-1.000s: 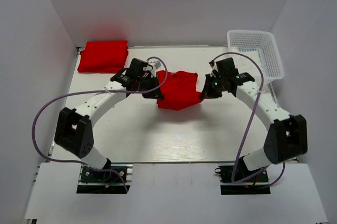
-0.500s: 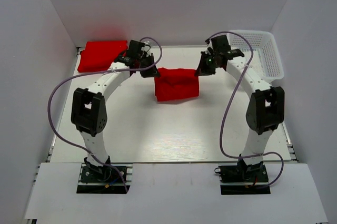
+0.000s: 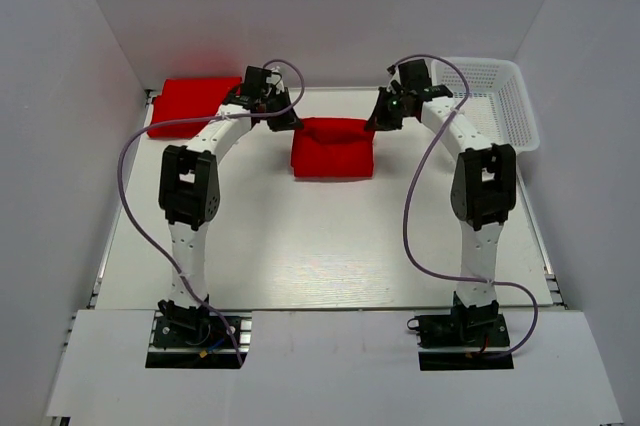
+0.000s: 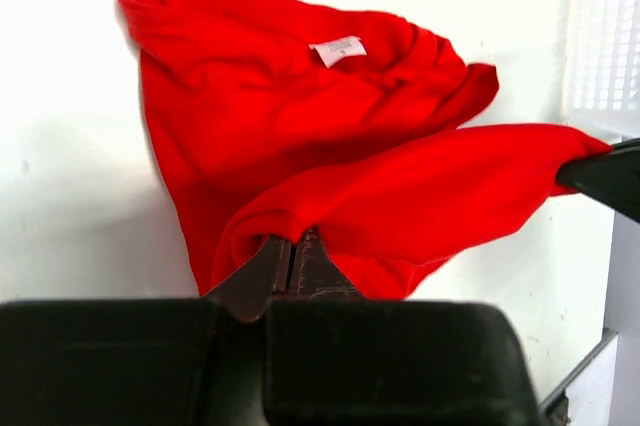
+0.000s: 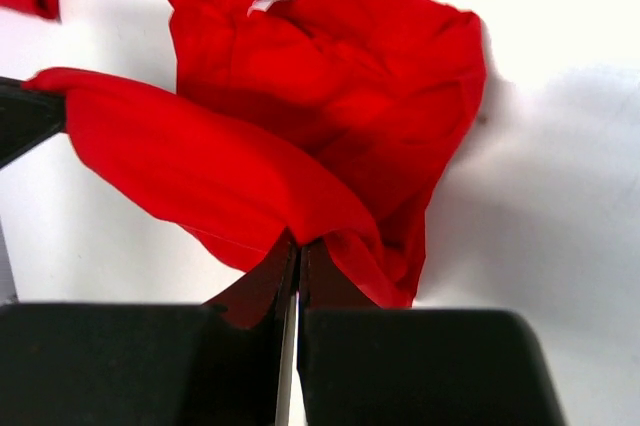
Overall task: Fold and stack the t-shirts
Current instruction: Fold the long partially folded tshirt into a neat square
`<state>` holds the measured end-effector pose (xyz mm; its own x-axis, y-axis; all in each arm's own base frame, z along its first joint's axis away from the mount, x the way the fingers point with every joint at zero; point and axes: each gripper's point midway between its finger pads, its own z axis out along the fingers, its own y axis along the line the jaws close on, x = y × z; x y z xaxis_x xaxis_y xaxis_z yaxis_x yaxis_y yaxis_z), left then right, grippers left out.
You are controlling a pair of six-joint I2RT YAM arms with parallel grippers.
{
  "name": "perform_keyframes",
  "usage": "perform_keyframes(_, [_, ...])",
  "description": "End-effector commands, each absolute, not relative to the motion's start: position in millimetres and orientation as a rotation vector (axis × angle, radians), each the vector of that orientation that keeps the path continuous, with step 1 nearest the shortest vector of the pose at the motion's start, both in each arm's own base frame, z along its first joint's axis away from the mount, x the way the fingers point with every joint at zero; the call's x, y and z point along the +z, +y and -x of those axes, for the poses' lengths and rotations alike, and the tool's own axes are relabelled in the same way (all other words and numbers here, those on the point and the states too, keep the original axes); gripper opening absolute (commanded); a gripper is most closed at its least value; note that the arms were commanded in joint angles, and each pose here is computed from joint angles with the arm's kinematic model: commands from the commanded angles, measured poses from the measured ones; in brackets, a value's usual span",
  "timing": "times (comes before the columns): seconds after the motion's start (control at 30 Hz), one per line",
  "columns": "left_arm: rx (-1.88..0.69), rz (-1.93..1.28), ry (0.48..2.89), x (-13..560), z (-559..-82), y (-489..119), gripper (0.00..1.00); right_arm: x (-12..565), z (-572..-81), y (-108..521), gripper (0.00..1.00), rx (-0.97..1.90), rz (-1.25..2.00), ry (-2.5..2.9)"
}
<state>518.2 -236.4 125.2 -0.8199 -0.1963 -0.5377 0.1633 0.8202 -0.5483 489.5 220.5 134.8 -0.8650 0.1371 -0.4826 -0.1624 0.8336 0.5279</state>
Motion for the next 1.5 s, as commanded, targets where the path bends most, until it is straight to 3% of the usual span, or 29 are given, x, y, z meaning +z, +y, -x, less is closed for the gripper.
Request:
perform_keyframes(0.0, [-0.855, -0.029, 2.288, 152, -543, -238, 0.0, 164, -526, 224, 0.0, 0.84, 0.003, 2.358])
perform_keyframes(0.23, [-0.896, -0.071, 2.179, 148, -581, -247, 0.02, 148, -550, 226, 0.0, 0.881, -0.061, 2.32])
perform_keyframes(0.27, [-0.896, -0.074, 2.168, 142, -587, -249, 0.08, 147, -551, 228, 0.0, 0.892, -0.067, 2.316])
perform_keyframes(0.3, [-0.898, -0.08, 2.149, 147, -593, -250, 0.16, 143, -557, 229, 0.07, 0.896, -0.081, 2.304])
perform_keyframes(0.37, [-0.888, -0.079, 2.126, 149, -602, -251, 0.5, 149, -568, 227, 0.31, 0.9, -0.083, 2.262])
perform_keyframes(0.4, [-0.884, -0.099, 2.087, 159, -609, -252, 0.99, 147, -577, 225, 0.43, 0.876, -0.092, 2.246])
perform_keyframes(0.47, [-0.882, -0.111, 2.008, 179, -622, -250, 1.0, 163, -596, 220, 0.52, 0.838, -0.102, 2.183])
perform_keyframes(0.5, [-0.903, -0.134, 1.977, 189, -622, -253, 1.0, 166, -601, 215, 0.63, 0.826, -0.104, 2.171])
perform_keyframes(0.53, [-0.886, -0.166, 1.946, 202, -623, -252, 1.0, 179, -605, 214, 0.82, 0.82, -0.089, 2.142])
perform_keyframes(0.6, [-0.857, -0.195, 1.914, 215, -624, -250, 1.0, 199, -606, 205, 0.9, 0.763, -0.083, 2.101])
perform_keyframes(0.8, [-0.754, -0.258, 2.01, 197, -600, -235, 1.0, 202, -572, 202, 0.9, 0.672, 0.035, 2.161])
perform_keyframes(1.03, [-0.907, -0.481, 2.03, 179, -564, -268, 1.0, 189, -525, 246, 0.9, 0.868, 0.222, 2.235])
perform_keyframes(1.4, [-1.027, -0.44, 2.01, 136, -590, -288, 1.0, 143, -551, 287, 0.9, 1.148, 0.094, 2.177])
perform_keyframes(1.47, [-1.031, -0.407, 2.075, 100, -594, -288, 1.0, 130, -559, 284, 0.9, 1.148, 0.037, 2.182])
